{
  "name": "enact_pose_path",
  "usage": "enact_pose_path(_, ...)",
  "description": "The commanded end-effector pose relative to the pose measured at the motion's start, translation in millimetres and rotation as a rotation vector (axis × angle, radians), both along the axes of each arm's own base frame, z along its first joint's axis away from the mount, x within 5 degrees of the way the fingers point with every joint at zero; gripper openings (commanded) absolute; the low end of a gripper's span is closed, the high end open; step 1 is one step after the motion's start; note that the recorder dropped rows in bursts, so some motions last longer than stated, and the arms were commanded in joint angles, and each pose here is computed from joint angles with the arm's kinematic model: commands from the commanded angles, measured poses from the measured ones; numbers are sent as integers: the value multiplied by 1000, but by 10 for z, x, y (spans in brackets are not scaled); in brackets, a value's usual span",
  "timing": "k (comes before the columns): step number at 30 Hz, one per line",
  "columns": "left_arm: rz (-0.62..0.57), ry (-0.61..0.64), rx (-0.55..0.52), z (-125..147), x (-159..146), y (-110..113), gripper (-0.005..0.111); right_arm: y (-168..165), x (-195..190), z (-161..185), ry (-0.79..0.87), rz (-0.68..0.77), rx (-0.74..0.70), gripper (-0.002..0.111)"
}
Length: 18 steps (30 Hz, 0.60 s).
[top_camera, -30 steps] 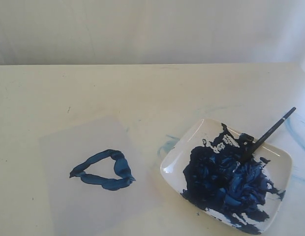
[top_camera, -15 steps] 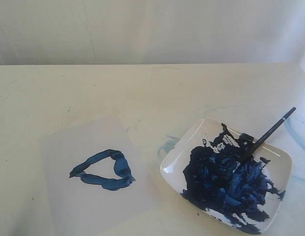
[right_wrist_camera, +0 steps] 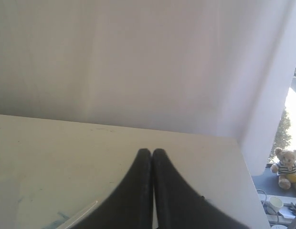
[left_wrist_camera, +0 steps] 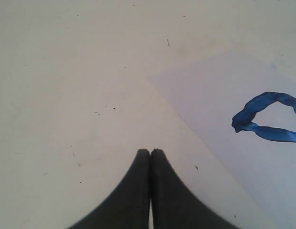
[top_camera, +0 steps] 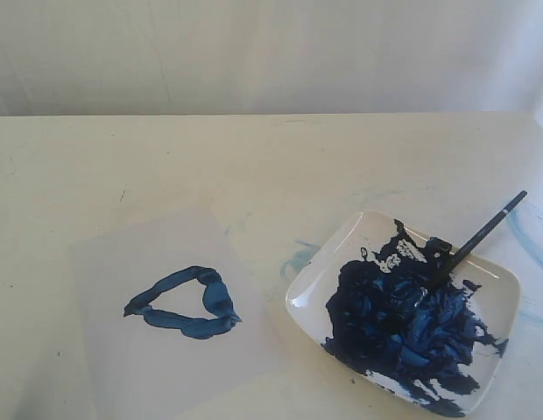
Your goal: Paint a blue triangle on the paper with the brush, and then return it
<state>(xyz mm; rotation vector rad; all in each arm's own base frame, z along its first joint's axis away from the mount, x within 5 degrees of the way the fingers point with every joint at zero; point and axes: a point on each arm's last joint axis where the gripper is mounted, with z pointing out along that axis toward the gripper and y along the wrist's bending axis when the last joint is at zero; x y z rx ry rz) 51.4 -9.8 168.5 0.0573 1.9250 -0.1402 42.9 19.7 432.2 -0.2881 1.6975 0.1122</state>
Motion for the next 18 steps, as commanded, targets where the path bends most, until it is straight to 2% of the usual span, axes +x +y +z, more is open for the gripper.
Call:
enact_pose_path(1,43,3,-8,-16,1,21,0,-3,-1,-5,-5,-1,-10,0)
enact_pose_path(18,50,3,-6,-16,1,24,0,-3,-1,-5,-5,-1,-10,0)
